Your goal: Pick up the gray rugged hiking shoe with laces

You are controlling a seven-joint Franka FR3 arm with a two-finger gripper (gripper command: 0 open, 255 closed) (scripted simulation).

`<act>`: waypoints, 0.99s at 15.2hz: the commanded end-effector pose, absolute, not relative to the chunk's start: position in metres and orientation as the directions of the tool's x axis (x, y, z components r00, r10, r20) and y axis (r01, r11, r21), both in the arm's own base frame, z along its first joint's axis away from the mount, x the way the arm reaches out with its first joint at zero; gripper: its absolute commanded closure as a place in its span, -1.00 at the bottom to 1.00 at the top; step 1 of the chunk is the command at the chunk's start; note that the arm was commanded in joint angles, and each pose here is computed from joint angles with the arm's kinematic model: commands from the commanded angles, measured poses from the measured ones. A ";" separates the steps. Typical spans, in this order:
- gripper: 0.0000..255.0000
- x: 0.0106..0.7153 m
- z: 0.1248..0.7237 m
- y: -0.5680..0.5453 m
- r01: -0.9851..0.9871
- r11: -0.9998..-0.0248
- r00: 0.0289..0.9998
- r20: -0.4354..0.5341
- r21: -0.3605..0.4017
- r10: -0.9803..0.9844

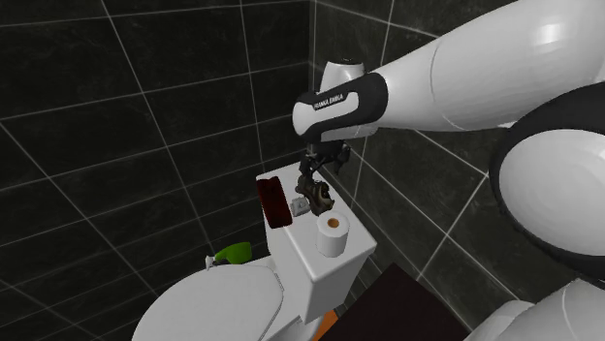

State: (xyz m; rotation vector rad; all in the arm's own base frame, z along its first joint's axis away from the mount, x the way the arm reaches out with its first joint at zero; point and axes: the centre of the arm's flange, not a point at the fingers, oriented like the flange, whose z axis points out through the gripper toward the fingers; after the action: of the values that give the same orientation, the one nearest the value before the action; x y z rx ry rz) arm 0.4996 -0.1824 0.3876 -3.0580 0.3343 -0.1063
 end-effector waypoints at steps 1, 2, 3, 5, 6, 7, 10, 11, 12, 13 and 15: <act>-1.00 0.513 0.367 -0.195 -0.218 -0.973 0.973 0.056 -0.071 -0.222; -1.00 0.519 0.357 -0.201 -0.220 -0.973 0.973 0.053 -0.072 -0.224; -1.00 0.526 0.347 -0.207 -0.222 -0.972 0.973 0.050 -0.073 -0.226; -1.00 0.540 0.328 -0.220 -0.227 -0.971 0.972 0.043 -0.074 -0.231; -1.00 0.546 0.318 -0.226 -0.229 -0.971 0.972 0.040 -0.074 -0.233; -1.00 0.553 0.308 -0.233 -0.232 -0.970 0.971 0.037 -0.075 -0.235; -1.00 0.572 0.278 -0.252 -0.239 -0.968 0.970 0.027 -0.077 -0.241; -1.00 0.579 0.268 -0.258 -0.241 -0.967 0.970 0.024 -0.077 -0.243; -1.00 0.580 0.266 -0.260 -0.241 -0.967 0.970 0.024 -0.077 -0.244; -1.00 0.580 0.260 -0.260 -0.241 -0.967 0.970 0.024 -0.077 -0.244; -1.00 0.580 0.250 -0.260 -0.241 -0.967 0.970 0.024 -0.077 -0.244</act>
State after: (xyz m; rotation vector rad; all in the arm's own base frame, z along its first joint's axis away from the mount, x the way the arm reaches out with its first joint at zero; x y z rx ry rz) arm 0.5811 -0.2600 0.2558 -3.0444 0.3753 -0.0504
